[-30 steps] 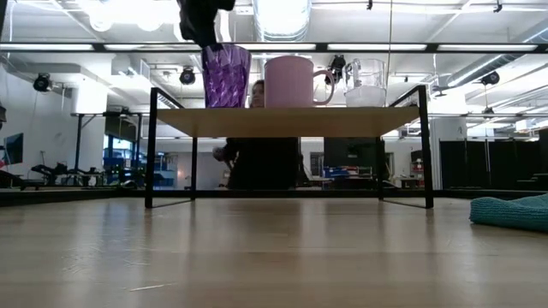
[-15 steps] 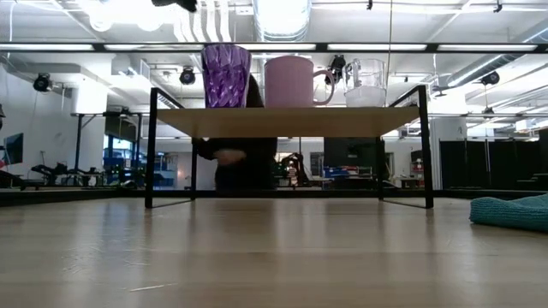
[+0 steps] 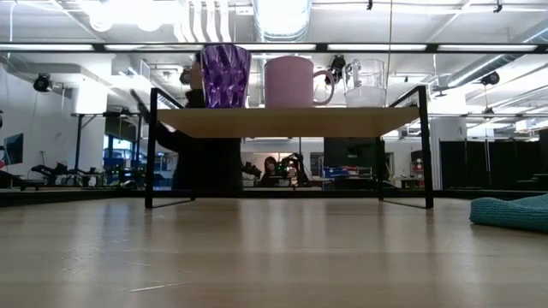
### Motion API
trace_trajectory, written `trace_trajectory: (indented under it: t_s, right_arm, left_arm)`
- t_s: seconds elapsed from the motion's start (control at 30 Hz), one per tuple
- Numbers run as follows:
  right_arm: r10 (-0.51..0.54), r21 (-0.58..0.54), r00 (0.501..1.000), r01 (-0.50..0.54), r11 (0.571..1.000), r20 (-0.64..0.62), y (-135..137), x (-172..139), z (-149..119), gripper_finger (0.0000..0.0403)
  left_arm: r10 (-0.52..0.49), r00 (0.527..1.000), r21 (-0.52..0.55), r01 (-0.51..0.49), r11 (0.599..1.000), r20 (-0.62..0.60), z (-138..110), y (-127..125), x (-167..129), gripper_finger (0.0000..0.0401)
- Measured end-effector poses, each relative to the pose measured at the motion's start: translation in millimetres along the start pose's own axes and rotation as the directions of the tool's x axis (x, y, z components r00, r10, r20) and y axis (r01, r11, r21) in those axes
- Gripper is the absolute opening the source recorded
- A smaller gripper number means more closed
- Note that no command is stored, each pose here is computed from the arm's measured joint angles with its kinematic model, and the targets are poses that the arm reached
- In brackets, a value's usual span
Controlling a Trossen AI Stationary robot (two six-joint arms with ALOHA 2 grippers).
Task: Stack small to large cups/mugs on shelf
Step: Return to Home Position
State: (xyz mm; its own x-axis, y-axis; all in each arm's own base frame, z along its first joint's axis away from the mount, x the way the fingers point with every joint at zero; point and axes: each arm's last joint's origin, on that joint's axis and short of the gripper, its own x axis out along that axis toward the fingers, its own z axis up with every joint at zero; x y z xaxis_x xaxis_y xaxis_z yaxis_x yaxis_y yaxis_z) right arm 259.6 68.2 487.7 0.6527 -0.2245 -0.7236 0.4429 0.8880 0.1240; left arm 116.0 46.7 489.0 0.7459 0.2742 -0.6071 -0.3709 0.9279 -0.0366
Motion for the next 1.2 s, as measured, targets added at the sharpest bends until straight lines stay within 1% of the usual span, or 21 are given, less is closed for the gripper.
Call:
trace_trajectory:
  t_s: [0.13,0.2,0.27,0.37,0.47,0.57,0.6,0.8,0.87,0.97,1.03,1.13,1.2]
  right_arm:
    - [0.024,-0.027,1.000,-0.024,0.999,0.012,-1.1,-9.8,-3.1,0.0077]
    - [0.042,-0.030,0.999,-0.042,0.999,0.025,-3.4,-18.6,-5.2,0.0077]
    - [0.061,-0.032,0.997,-0.059,0.998,0.051,-7.7,-31.2,-8.3,0.0077]
    - [0.069,-0.033,0.991,-0.066,0.997,0.118,-19.0,-54.3,-13.5,0.0077]
    - [0.080,-0.037,0.980,-0.074,0.997,0.183,-34.0,-77.8,-20.1,0.0077]
    - [0.107,-0.032,0.970,-0.102,0.994,0.217,-50.1,-96.2,-26.8,0.0077]
    - [0.116,-0.031,0.968,-0.112,0.993,0.222,-54.8,-100.6,-29.3,0.0077]
    - [0.160,-0.036,0.963,-0.156,0.987,0.217,-80.0,-115.6,-49.0,0.0077]
    - [0.189,-0.059,0.956,-0.180,0.982,0.223,-86.1,-118.0,-55.5,0.0077]
    - [0.268,-0.122,0.934,-0.245,0.962,0.236,-91.6,-118.4,-64.0,0.0077]
    - [0.354,-0.169,0.905,-0.321,0.932,0.235,-93.3,-116.9,-69.6,0.0077]
    - [0.488,-0.235,0.834,-0.436,0.868,0.256,-94.2,-113.6,-77.4,0.0077]
    - [0.552,-0.275,0.788,-0.485,0.830,0.274,-94.7,-108.6,-83.9,0.0077]
  left_arm:
    - [0.001,0.998,-0.125,-0.009,0.992,-0.065,-12.9,0.1,-6.8,0.0075]
    - [0.004,0.996,-0.155,-0.018,0.988,-0.087,-18.8,0.1,-12.0,0.0075]
    - [0.005,0.997,-0.166,-0.019,0.986,-0.080,-24.1,0.1,-20.0,0.0075]
    - [0.005,1.000,-0.204,-0.011,0.979,-0.031,-29.2,-0.1,-32.3,0.0075]
    - [0.004,1.000,-0.205,0.001,0.979,0.025,-31.5,-0.4,-41.6,0.0075]
    - [0.003,0.996,-0.234,0.019,0.972,0.091,-38.0,-0.6,-56.3,0.0075]
    - [0.002,0.994,-0.250,0.026,0.968,0.111,-41.0,-0.7,-61.5,0.0075]
    - [-0.001,0.970,-0.266,0.067,0.962,0.242,-62.9,-1.2,-95.9,0.0075]
    - [-0.002,0.959,-0.266,0.082,0.960,0.285,-71.2,-1.3,-107.0,0.0075]
    - [-0.001,0.934,-0.261,0.101,0.960,0.356,-84.7,-1.4,-124.8,0.0075]
    - [0.000,0.928,-0.261,0.104,0.960,0.371,-90.1,-1.3,-128.5,0.0075]
    - [-0.031,0.909,-0.242,0.144,0.959,0.417,-94.7,-2.2,-132.0,0.0075]
    - [-0.059,0.899,-0.228,0.173,0.958,0.434,-101.6,-2.9,-132.9,0.0075]
